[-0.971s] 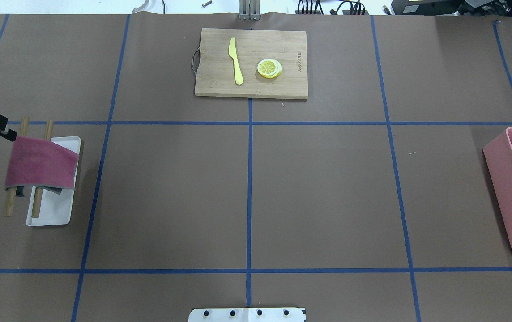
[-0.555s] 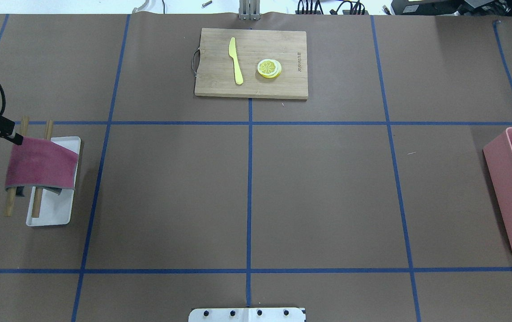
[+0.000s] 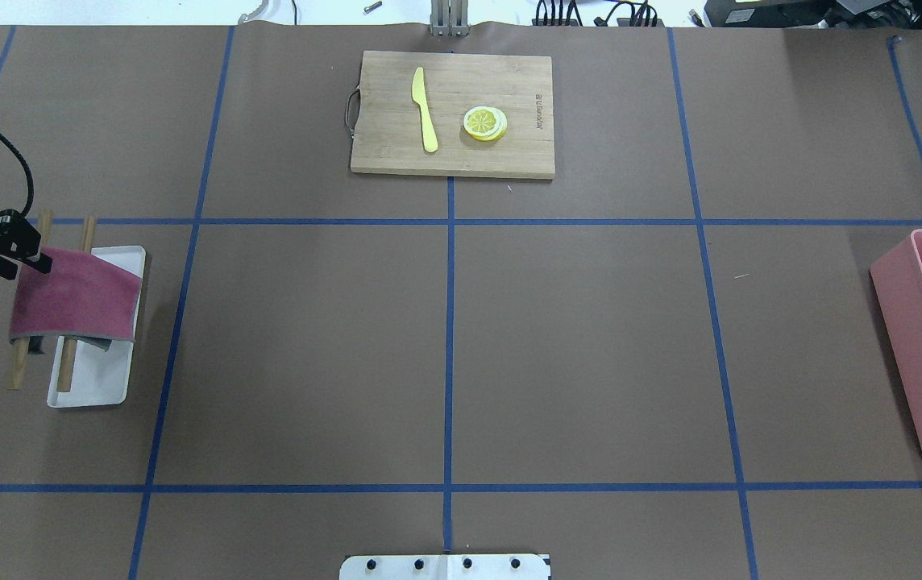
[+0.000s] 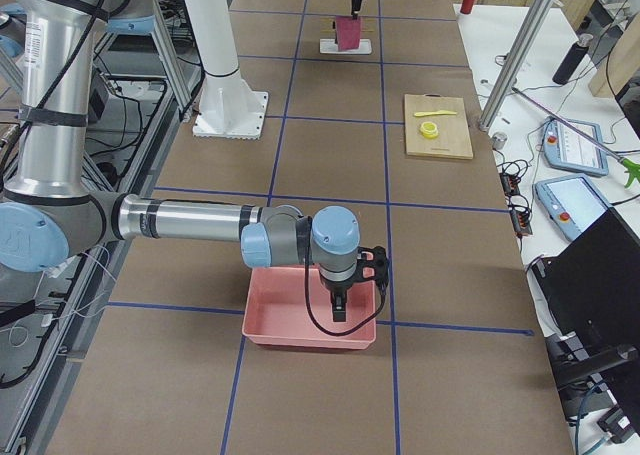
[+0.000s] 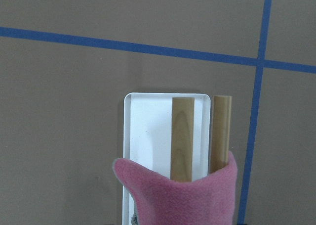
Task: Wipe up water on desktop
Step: 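Lower the left gripper onto the pink cloth on the white tray and grasp it, then lift the pink cloth with the left gripper and carry it toward the table center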
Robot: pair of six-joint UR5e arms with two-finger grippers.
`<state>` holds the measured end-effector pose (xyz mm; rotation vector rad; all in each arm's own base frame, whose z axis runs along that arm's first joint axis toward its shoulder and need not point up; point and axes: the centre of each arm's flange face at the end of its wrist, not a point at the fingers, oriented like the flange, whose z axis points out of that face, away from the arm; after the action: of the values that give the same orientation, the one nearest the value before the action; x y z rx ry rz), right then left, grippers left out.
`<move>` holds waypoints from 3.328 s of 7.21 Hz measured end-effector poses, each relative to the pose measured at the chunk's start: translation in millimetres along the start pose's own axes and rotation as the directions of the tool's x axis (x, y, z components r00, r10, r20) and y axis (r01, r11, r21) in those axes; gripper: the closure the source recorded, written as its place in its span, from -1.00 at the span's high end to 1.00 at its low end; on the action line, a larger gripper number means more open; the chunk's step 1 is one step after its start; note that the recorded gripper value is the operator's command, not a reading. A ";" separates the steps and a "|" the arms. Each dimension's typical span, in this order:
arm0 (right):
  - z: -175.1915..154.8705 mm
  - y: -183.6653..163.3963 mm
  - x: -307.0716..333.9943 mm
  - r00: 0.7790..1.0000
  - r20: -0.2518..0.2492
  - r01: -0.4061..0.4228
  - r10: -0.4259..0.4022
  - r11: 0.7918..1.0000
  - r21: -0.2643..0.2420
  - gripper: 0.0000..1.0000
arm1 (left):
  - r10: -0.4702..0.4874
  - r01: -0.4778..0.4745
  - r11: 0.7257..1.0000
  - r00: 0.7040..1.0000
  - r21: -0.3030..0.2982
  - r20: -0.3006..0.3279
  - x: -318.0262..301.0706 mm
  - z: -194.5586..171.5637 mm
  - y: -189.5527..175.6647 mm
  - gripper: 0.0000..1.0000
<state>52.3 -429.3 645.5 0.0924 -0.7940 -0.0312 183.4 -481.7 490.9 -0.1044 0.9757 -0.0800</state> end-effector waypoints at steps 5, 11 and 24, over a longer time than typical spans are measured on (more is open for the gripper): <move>3.5 2.7 3.6 1.000 0.001 -0.008 0.008 1.000 -0.008 1.00 | 0.005 -0.005 1.000 1.000 0.005 -0.008 8.4 -3.7 3.8 -1.00; -1.0 -0.5 -4.3 0.999 0.033 0.010 -0.011 1.000 0.007 1.00 | 0.018 -0.007 0.997 0.990 0.079 -0.139 141.5 -66.7 -1.5 -1.00; -42.5 -45.7 -305.6 0.754 0.357 0.446 -0.551 0.829 0.337 1.00 | -0.200 0.247 0.960 0.936 0.132 -0.291 680.1 12.6 71.6 -1.00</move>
<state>-131.2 -452.6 394.4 0.5420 -1.2124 -0.4929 574.9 -488.0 -69.8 -0.0503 1.2283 -0.3952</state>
